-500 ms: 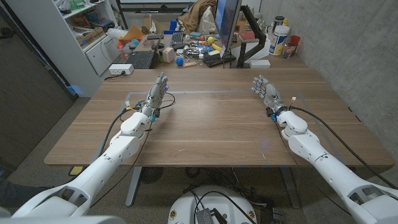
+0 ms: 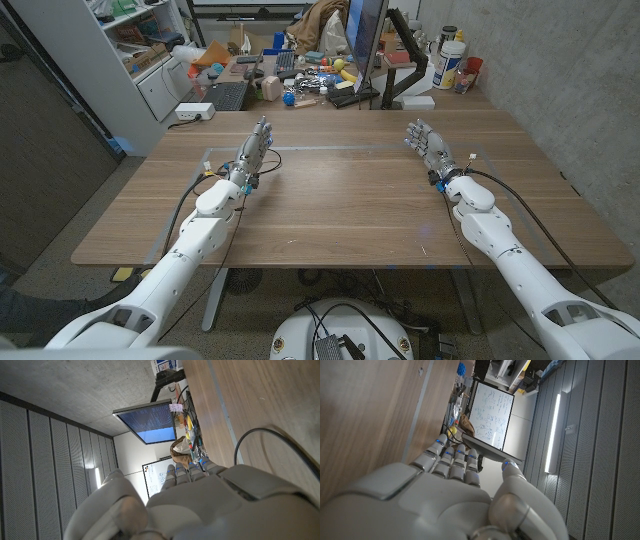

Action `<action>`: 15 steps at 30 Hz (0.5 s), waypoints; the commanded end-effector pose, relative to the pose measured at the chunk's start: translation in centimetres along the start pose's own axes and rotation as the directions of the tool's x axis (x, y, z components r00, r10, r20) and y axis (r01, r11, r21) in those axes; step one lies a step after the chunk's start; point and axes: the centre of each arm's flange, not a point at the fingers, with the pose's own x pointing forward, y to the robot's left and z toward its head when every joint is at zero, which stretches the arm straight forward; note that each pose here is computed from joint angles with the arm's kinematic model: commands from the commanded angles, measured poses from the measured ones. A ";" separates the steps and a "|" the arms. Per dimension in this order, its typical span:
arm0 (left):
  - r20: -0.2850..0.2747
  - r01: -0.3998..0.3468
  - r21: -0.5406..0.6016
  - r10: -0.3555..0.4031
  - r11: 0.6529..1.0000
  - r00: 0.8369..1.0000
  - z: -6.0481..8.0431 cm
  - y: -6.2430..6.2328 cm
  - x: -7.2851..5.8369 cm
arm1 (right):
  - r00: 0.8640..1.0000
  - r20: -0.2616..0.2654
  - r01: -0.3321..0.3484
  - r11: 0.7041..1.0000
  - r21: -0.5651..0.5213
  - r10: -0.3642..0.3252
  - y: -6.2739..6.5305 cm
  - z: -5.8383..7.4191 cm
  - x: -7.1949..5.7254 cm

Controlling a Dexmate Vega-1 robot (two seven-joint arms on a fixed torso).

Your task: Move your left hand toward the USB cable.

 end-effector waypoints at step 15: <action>0.028 -0.016 0.012 0.016 1.000 0.999 0.9 0.6 -1.4 | 1.000 -0.004 -0.011 1.000 0.003 0.011 0.0 -0.2 0.3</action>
